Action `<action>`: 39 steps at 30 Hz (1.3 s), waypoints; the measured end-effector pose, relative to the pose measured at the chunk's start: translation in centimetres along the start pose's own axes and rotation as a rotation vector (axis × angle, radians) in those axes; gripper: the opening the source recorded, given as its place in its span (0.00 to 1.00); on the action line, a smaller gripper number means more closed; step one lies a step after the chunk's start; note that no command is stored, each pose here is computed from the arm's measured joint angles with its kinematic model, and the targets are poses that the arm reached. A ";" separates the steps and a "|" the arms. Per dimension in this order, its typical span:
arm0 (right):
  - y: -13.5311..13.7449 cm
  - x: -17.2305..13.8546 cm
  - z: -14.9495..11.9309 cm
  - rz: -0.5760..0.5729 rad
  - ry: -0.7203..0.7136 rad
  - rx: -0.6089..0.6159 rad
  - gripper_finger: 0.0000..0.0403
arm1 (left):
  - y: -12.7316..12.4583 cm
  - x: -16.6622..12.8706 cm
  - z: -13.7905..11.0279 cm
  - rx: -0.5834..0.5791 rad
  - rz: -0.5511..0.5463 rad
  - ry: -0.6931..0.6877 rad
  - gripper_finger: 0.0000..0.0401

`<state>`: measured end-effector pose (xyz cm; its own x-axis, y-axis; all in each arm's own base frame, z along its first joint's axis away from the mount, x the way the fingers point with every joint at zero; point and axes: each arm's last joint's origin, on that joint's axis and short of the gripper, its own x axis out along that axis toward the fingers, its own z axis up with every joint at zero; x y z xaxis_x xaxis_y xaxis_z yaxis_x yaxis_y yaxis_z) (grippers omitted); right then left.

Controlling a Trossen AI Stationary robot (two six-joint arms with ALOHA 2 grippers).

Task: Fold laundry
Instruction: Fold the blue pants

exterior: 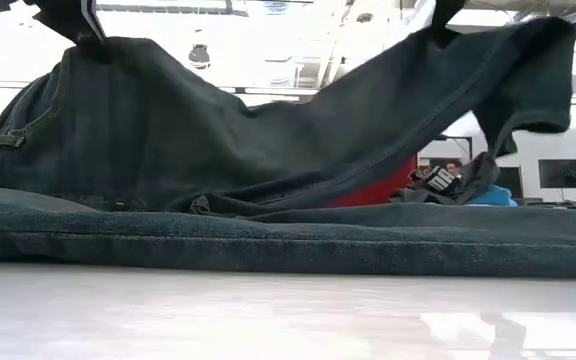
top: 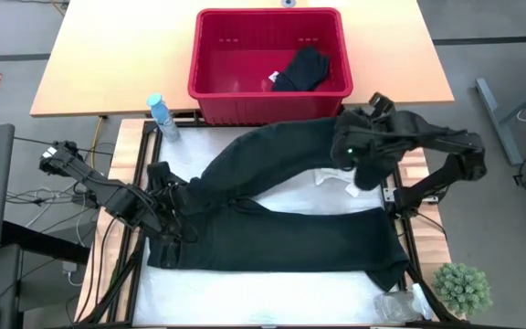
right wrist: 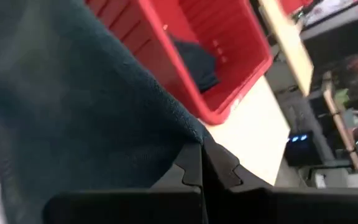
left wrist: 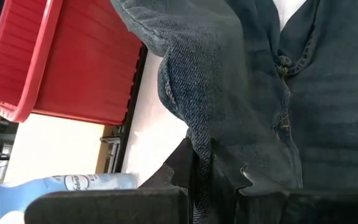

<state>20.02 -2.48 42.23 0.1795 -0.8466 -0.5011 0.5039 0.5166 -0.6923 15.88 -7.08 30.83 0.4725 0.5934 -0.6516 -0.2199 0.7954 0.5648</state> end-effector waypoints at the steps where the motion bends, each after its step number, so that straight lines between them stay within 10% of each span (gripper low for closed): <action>1: -0.2 -0.3 -0.1 0.003 -0.015 0.006 0.05 | 0.0 0.0 0.0 -0.001 -0.001 0.000 0.03; 8: 0.8 -0.7 -2.0 -0.012 -0.043 -0.059 0.05 | 0.2 0.0 -0.4 -0.030 0.016 0.027 0.03; 19: -0.6 0.4 -5.3 -0.419 -0.039 -0.368 0.05 | 0.5 0.0 -0.8 -0.022 0.032 0.062 0.03; 27: -0.7 -0.6 -5.3 -0.483 -0.088 -0.436 0.05 | 0.6 -0.1 -0.9 -0.071 0.044 0.071 0.03; 31: 1.9 -2.1 -3.9 -0.415 -0.227 -0.391 0.05 | 0.6 0.0 -0.9 -0.079 0.045 0.072 0.03; 39: 5.8 -6.5 -6.3 0.115 -0.404 -0.053 0.05 | 0.7 0.1 -0.9 -0.059 0.036 0.086 0.03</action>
<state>16.43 6.88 38.18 0.5544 -0.7598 -0.3398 0.4192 0.6076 -0.6746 15.02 -6.41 30.71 0.3889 0.6284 -0.6738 -0.2865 0.7775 0.5598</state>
